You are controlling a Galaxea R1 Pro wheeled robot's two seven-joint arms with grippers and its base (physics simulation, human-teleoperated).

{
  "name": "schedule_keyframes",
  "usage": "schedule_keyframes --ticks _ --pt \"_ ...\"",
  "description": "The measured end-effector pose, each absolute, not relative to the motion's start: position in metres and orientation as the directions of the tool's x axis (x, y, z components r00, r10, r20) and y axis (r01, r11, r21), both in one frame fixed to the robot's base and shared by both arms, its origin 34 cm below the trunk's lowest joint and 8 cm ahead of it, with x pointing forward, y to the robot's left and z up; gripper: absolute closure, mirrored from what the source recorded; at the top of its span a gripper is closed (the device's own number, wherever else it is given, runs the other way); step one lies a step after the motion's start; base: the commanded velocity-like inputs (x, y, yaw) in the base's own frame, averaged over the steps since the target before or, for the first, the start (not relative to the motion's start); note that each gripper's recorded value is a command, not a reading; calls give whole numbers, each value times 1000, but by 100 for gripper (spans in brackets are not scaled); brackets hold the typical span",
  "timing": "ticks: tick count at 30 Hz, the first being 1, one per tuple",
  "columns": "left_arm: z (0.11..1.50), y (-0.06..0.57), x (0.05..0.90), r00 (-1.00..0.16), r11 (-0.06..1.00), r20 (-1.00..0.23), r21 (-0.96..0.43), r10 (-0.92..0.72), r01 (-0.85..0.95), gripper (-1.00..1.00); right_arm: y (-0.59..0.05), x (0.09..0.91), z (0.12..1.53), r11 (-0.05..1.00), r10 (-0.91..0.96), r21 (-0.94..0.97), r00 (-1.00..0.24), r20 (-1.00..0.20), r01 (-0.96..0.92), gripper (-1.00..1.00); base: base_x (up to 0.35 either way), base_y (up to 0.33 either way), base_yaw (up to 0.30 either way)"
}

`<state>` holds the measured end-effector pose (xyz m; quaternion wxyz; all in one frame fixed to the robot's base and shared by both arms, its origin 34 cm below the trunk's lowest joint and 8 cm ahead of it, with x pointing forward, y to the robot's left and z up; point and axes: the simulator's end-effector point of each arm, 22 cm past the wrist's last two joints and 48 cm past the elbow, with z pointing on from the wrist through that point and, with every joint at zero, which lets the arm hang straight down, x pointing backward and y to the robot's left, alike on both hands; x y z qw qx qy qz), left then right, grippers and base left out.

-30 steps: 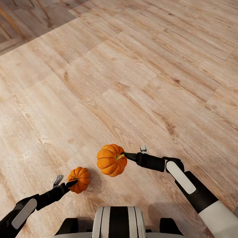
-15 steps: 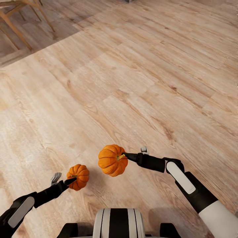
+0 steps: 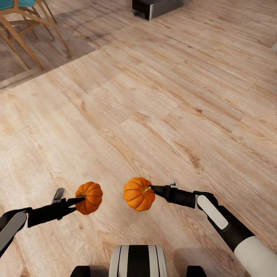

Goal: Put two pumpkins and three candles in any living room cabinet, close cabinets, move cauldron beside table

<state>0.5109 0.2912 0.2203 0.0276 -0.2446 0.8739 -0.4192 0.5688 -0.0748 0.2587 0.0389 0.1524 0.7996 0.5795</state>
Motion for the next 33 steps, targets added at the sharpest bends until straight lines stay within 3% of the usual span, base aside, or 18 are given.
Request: schedule_keyframes --ticks 33 --pt "304 330 552 -892 555 27 -774 -452 -305 100 -81 592 319 284 308 953 -951 11 103 100 0 0 0"
